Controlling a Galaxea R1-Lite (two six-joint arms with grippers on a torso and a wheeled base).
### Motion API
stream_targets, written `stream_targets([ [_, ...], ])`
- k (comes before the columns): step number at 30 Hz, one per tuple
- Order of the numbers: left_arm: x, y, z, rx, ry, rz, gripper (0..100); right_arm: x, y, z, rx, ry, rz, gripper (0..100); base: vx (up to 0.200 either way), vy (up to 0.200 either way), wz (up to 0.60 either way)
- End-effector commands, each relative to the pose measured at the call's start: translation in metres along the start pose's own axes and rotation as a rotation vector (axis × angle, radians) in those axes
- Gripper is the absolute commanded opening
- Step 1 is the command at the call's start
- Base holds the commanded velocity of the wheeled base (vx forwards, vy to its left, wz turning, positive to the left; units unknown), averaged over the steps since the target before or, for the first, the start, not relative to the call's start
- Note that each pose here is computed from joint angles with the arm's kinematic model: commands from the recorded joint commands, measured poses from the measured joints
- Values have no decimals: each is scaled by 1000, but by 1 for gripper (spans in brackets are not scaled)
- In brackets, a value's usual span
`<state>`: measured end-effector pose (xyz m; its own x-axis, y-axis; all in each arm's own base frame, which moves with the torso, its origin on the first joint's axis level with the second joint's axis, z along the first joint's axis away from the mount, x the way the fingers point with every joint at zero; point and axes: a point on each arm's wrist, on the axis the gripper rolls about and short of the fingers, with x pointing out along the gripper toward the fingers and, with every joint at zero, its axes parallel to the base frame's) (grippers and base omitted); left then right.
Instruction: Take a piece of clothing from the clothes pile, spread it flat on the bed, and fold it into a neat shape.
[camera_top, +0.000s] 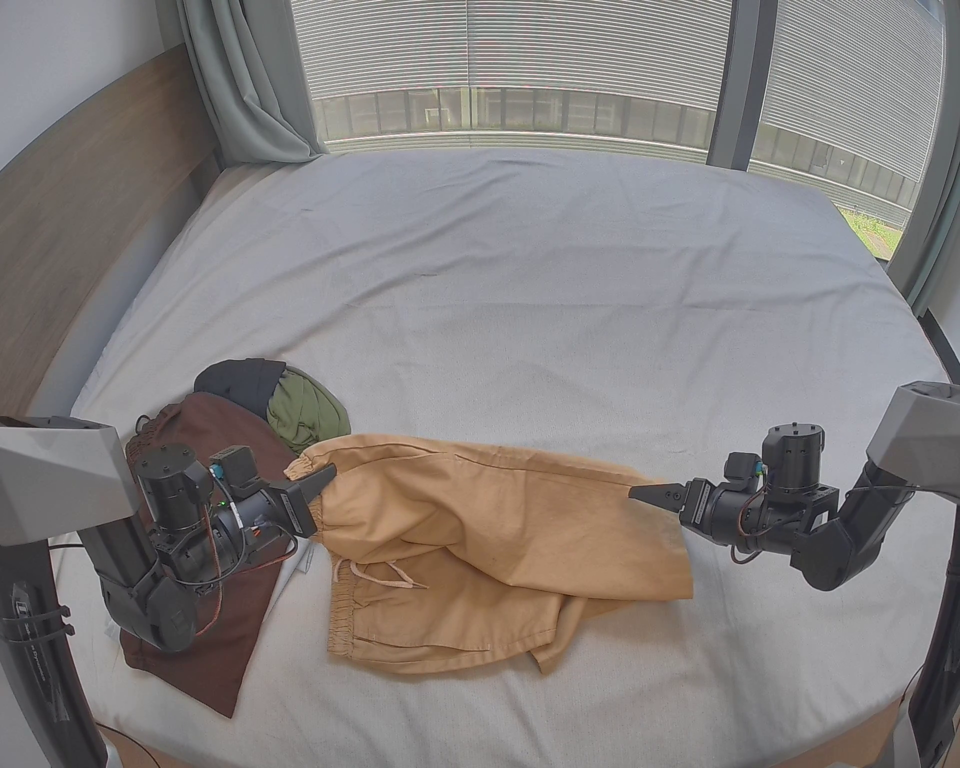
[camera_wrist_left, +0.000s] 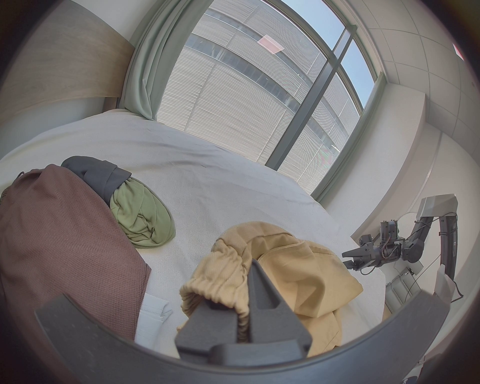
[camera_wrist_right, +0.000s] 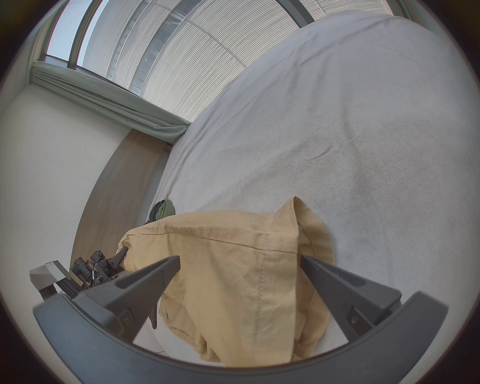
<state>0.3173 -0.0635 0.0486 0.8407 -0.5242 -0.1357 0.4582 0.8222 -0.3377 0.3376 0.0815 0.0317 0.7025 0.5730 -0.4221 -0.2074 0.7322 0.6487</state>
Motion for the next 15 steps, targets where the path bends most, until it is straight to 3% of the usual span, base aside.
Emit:
stream_targets([
  [1, 0, 1, 0, 0, -1, 1, 0, 6, -4, -9, 3, 16, -1, 100, 0, 0, 0],
  [7, 0, 1, 0, 0, -1, 1, 0, 0, 2, -6, -16, -15, 21, 100, 0, 0, 0],
  [15, 0, 1, 1, -1, -5, 2, 0, -30, 31, 3, -59, -57, 87, 100, 0, 0, 0],
])
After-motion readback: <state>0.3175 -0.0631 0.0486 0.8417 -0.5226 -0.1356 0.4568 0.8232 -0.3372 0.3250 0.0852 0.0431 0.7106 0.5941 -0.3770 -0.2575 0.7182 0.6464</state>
